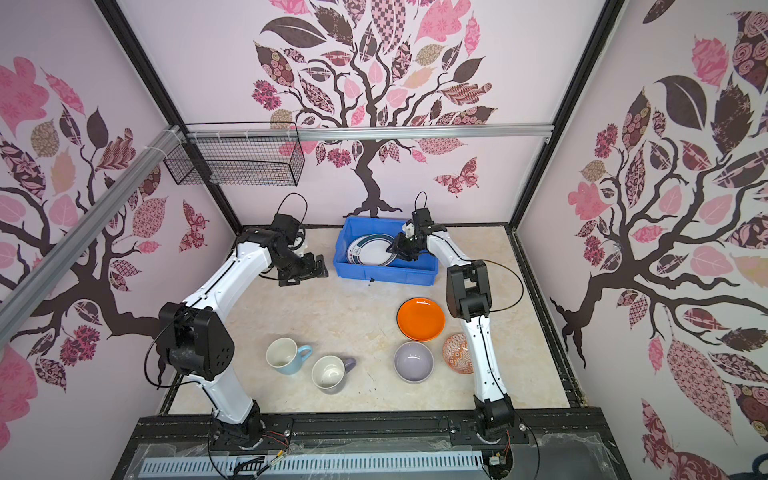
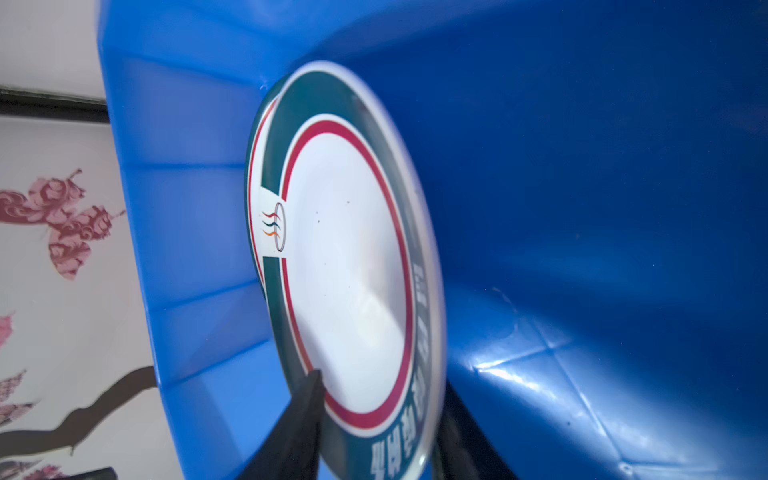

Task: Place the mixed dishes into the plastic bin
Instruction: 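Lower the green-rimmed plate onto the sunburst plate and open the right gripper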

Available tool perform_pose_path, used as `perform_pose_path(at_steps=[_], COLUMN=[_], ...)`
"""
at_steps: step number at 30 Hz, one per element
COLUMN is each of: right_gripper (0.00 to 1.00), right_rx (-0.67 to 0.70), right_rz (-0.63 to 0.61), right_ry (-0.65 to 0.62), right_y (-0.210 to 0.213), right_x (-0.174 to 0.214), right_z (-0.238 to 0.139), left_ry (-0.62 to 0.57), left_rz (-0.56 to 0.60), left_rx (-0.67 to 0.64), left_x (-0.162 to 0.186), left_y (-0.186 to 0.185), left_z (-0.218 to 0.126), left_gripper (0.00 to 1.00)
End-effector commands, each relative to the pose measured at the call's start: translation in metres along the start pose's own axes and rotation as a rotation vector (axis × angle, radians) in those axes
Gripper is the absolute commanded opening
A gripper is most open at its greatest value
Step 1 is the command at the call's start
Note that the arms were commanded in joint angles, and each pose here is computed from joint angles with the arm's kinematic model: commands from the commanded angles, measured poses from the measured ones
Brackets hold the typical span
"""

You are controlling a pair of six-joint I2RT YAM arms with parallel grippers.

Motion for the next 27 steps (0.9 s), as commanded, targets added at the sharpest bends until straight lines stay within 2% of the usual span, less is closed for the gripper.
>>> perform_pose_path(at_steps=[1,6,17,22,27], right_gripper=[0.50,0.55,0.57,0.66,0.70], right_rx=[0.056,0.122,0.103,0.154,0.152], right_rz=[0.003,-0.056,-0.112,-0.150,-0.182], right_ry=[0.065,0.063,0.080,0.032,-0.052], right_y=[-0.014,-0.010,0.014,0.023,0.046], right_x=[0.015,0.020,0.029,0.024,0.018], right_z=[0.019,0.016,0.016,-0.009,-0.057], left_ry=[0.035,0.039,0.030,0.015,0.005], left_rz=[0.003,0.002,0.002,0.004,0.006], left_rx=[0.006,0.015,0.020,0.025,0.037], left_x=[0.009,0.012,0.018,0.023,0.027], left_y=[0.004,0.003,0.004,0.005,0.005], left_z=[0.007,0.008,0.003,-0.002,-0.004], left_gripper=[0.98,0.98,0.97,0.98,0.98])
Point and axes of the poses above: each gripper's point midway between its finger pads, its own z axis out along the fingers, its own y axis along the line the jaws close on, x = y × z, the point moved 4 cm from there along -z, back along the fingers, and after that the axes turned 1 degree about z, right-handed, at the moved point
